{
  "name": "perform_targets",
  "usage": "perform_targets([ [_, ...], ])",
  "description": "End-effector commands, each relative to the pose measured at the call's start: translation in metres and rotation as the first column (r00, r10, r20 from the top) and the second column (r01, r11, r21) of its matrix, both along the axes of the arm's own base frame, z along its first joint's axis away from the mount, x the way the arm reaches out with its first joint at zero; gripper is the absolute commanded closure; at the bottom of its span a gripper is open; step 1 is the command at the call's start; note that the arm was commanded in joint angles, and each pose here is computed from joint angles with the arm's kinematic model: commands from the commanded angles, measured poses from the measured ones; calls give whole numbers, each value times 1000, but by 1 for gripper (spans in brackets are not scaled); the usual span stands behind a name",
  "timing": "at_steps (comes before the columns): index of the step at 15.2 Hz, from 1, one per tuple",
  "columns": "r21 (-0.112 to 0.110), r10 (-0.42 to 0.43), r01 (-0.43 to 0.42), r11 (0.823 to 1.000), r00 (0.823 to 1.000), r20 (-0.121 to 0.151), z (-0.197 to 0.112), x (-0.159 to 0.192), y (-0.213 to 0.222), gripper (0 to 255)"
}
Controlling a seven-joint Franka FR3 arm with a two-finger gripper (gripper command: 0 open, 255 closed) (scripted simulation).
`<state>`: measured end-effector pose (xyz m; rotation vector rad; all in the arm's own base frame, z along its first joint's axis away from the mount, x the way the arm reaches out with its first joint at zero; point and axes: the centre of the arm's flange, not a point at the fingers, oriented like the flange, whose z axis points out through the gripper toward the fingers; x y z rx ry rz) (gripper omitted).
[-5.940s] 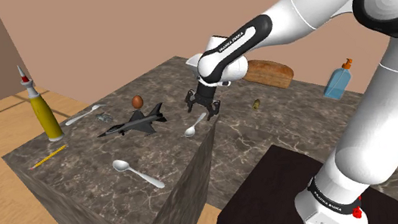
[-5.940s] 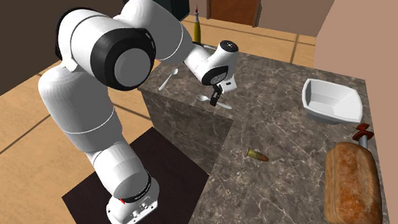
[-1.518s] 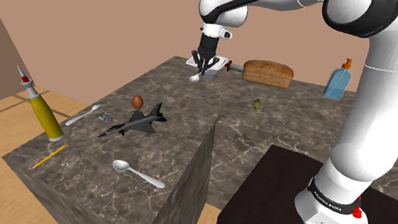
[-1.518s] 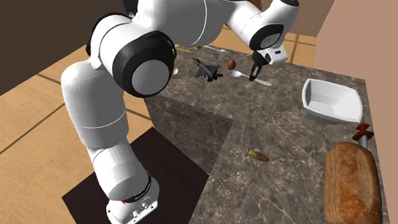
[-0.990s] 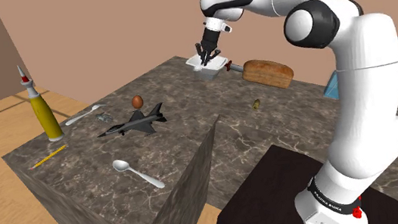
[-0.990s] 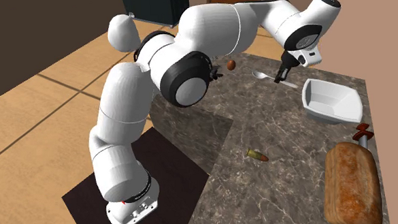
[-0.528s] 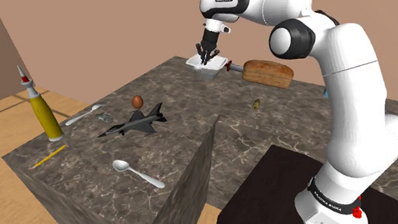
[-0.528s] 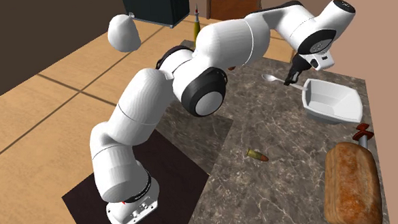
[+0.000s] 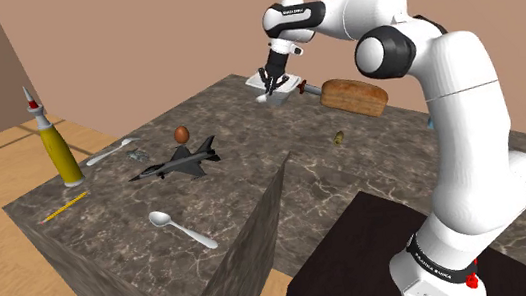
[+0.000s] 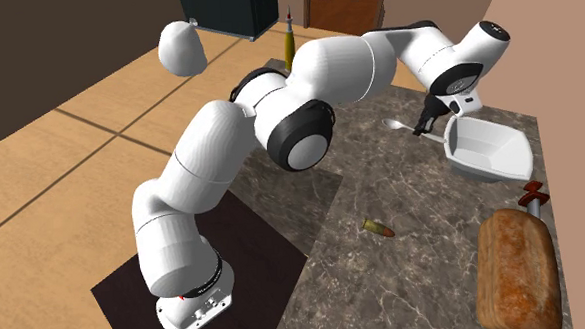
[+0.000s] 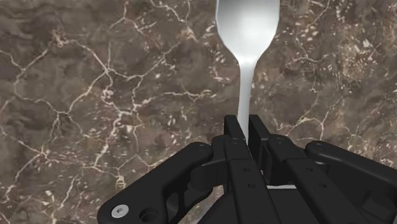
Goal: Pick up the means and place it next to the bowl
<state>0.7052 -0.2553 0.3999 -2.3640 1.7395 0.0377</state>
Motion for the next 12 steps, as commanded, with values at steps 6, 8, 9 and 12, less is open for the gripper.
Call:
perform_targets([
  [6, 0, 0, 0, 1000, 1000, 0, -38, -1, 0, 255],
  [8, 0, 0, 0, 1000, 1000, 0, -49, -1, 0, 255],
  [9, 0, 0, 0, 1000, 1000, 0, -54, -1, 0, 255],
  [12, 0, 0, 0, 1000, 1000, 0, -70, -1, 0, 255],
])
